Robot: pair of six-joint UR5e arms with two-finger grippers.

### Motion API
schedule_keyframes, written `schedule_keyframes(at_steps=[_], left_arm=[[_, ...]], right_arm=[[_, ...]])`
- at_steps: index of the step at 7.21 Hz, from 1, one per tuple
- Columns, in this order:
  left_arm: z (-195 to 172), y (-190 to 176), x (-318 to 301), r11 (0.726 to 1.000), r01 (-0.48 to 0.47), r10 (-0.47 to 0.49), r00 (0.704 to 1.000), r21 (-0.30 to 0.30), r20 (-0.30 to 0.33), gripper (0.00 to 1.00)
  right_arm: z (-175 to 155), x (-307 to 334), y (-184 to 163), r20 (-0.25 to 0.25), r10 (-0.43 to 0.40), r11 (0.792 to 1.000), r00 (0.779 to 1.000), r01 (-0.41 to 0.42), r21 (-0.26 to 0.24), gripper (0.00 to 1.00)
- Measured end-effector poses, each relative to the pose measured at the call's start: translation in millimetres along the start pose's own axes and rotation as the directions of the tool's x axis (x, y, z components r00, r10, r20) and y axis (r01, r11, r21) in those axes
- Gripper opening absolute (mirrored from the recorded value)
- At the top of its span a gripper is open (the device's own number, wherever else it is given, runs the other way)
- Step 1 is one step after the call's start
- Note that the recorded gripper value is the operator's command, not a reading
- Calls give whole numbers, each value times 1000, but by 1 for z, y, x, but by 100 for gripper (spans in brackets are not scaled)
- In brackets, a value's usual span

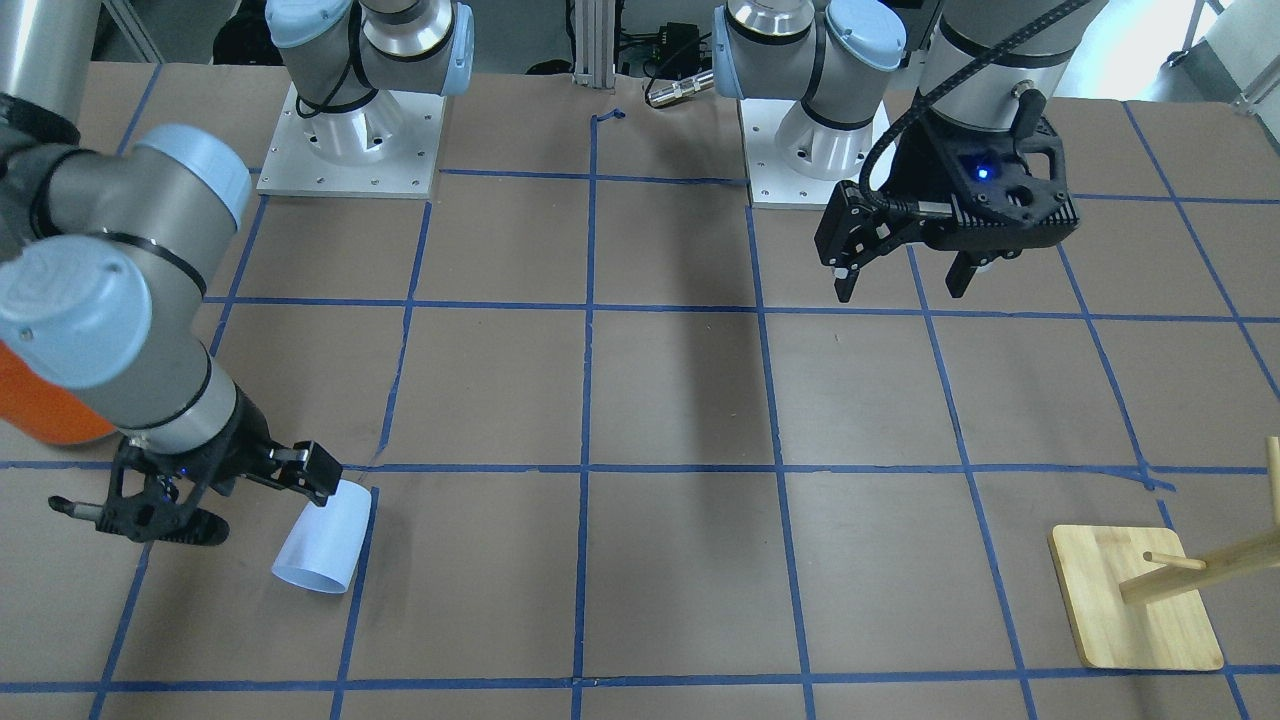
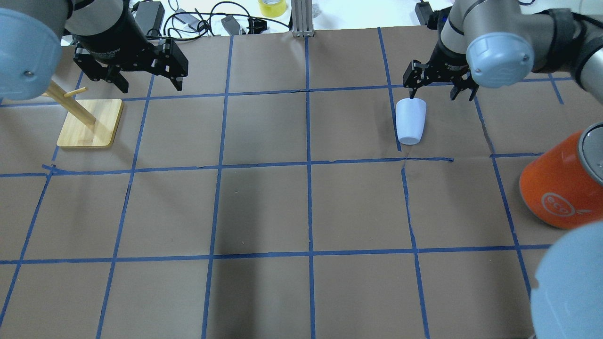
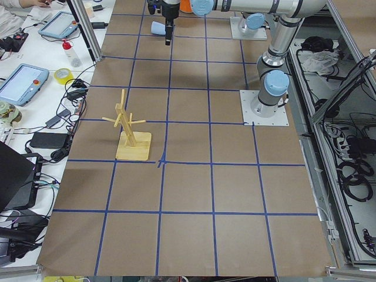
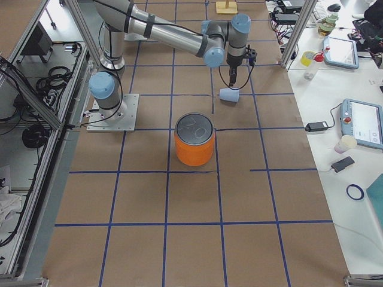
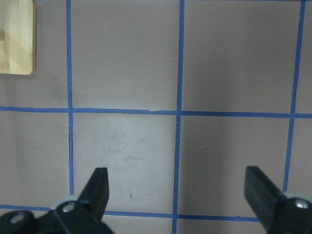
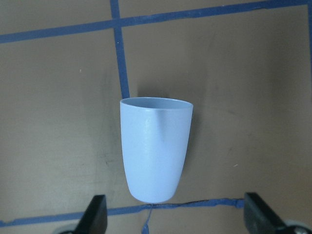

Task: Flip cup
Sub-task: 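Close the right gripper on the light-blue cup, then carry the cup toward the left arm and lay it sideways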

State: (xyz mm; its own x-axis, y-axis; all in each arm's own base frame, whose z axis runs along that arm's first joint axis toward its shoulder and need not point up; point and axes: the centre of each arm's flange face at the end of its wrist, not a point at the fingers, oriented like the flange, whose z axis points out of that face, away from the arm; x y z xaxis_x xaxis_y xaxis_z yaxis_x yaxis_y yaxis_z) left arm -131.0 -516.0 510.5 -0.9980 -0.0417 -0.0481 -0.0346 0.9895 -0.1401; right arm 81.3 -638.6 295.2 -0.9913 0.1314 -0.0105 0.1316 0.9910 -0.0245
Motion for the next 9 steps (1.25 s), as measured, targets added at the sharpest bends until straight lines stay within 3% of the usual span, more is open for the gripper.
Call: schedule_keyframes(at_steps=[2,3,4,5,7,9], left_arm=[[1,0,0,1000,0,0,1000,-1,0,100],[1,-1,0,1000,0,0,1000,-1,0,100],[1,0,0,1000,0,0,1000,0,0,100],[1,0,0,1000,0,0,1000,0,0,100],[0,0,0,1000,0,0,1000,0,-1,100],[0,0,0,1000,0,0,1000,1,0,100]], right_arm=[[69,-2,-17,5,44,999,999,-44,-20,100],[87,-2,-19,3,51,998,999,-51,-33,90],[99,-3,-19,1,53,997,999,-53,-47,65],[106,-3,-19,1,53,997,999,-53,-56,52],[108,-4,-19,3,49,997,999,-48,-58,44],[102,-20,-17,6,16,999,1000,-16,-46,44]])
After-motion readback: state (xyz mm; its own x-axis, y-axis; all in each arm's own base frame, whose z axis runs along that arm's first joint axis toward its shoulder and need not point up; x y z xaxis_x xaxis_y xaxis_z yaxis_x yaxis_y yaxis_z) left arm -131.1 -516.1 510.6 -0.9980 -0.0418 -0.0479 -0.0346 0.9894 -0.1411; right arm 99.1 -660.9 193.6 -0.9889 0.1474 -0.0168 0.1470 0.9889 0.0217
